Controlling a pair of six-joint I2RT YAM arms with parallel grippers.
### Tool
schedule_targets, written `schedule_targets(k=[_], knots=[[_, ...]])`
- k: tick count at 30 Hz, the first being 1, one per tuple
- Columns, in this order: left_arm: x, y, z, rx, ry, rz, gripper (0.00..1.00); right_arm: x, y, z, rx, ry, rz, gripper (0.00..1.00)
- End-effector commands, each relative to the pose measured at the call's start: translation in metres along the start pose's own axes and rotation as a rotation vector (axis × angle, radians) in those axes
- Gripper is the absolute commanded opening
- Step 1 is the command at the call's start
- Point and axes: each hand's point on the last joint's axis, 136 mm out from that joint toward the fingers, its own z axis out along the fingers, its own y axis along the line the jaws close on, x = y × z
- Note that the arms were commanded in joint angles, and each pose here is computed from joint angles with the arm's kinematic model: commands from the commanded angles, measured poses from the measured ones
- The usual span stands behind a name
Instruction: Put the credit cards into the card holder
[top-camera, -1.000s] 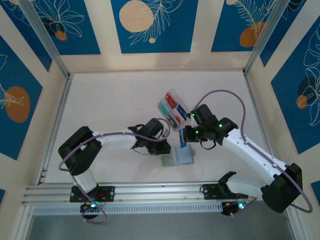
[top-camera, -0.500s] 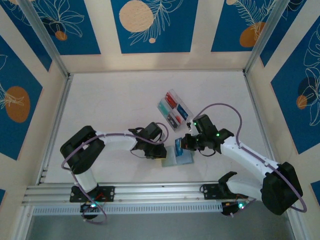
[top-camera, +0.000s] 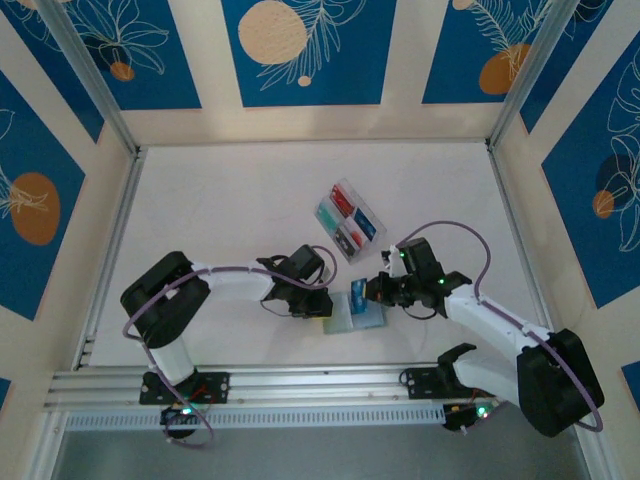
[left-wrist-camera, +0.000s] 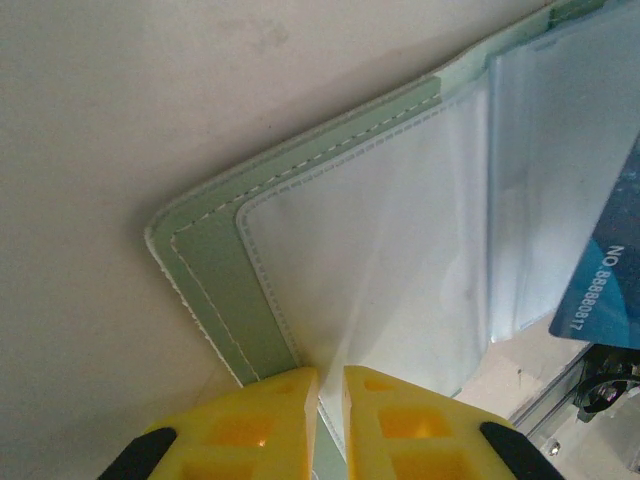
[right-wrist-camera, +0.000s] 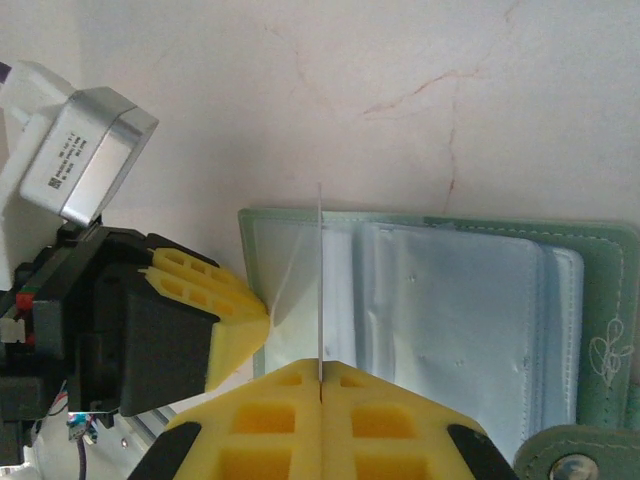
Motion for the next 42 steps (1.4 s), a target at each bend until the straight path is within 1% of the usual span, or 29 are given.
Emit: schedule_targets(k=[1, 11, 18, 23, 27, 33, 37, 42], knots=[[0.017, 0.028, 0.008, -0.099, 0.056, -0.03, 0.15, -0.002, 0.003, 0.003, -0.031, -0.001, -0.018, 0.0], [0.019, 0.029, 0.006, -0.102, 0.056, -0.038, 0.15, 0.0, -0.011, 0.013, -0.012, 0.011, -0.002, 0.0], [0.018, 0.032, 0.001, -0.101, 0.05, -0.052, 0.15, 0.003, -0.021, 0.022, 0.052, 0.035, 0.017, 0.0], [0.017, 0.037, -0.001, -0.105, 0.045, -0.065, 0.15, 0.006, -0.013, 0.024, 0.005, 0.05, 0.018, 0.0], [0.015, 0.041, -0.004, -0.097, 0.038, -0.087, 0.15, 0.007, -0.014, 0.025, 0.013, 0.051, 0.01, 0.0], [0.012, 0.052, -0.012, -0.085, 0.027, -0.128, 0.15, 0.008, -0.007, 0.037, -0.013, 0.082, -0.006, 0.0], [0.006, 0.057, -0.018, -0.082, 0.013, -0.139, 0.15, 0.006, 0.006, 0.045, -0.05, 0.113, -0.019, 0.0], [0.004, 0.07, -0.025, -0.096, 0.008, -0.165, 0.15, -0.001, 0.001, 0.039, -0.024, 0.071, 0.0, 0.0]])
